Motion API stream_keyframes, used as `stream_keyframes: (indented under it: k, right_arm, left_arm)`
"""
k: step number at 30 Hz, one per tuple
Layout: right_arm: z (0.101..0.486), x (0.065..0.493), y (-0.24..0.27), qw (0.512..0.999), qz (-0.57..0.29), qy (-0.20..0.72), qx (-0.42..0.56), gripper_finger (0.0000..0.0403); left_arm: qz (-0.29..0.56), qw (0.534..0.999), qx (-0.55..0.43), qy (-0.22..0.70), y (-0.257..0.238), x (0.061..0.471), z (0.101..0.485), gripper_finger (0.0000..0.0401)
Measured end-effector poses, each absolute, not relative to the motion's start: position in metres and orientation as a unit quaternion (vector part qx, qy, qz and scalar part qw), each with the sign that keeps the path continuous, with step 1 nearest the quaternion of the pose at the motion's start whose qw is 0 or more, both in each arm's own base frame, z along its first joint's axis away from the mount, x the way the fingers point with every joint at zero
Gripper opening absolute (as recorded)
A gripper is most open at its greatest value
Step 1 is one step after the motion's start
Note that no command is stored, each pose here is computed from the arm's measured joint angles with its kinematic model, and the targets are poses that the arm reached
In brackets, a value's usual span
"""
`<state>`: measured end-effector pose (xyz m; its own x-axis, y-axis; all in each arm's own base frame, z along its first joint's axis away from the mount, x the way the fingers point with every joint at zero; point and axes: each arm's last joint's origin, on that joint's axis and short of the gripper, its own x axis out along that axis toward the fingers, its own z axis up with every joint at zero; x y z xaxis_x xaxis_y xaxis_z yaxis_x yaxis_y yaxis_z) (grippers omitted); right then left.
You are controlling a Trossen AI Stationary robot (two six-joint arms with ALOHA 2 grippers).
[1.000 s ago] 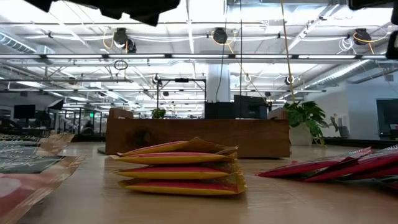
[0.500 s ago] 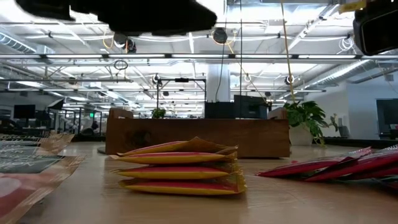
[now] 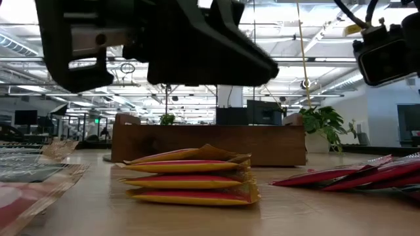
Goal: Pick & Place Tea
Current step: Put the red tea bag into the brown organizer
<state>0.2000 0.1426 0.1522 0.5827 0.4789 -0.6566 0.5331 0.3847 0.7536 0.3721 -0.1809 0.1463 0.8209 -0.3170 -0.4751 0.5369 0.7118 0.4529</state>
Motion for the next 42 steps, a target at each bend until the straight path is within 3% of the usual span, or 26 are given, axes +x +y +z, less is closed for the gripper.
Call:
stream_keyframes:
  k: [22, 42]
  right_arm:
    - [0.144, 0.219, 0.165, 0.643, -0.040, 0.504, 0.575, 0.0181]
    - [0.142, 0.217, 0.164, 0.652, -0.068, 0.492, 0.572, 0.0180]
  left_arm:
    - [-0.234, 0.908, 0.286, 0.196, -0.181, 0.372, 0.147, 0.0079]
    - [-0.234, 0.907, 0.287, 0.198, -0.180, 0.371, 0.146, 0.0079]
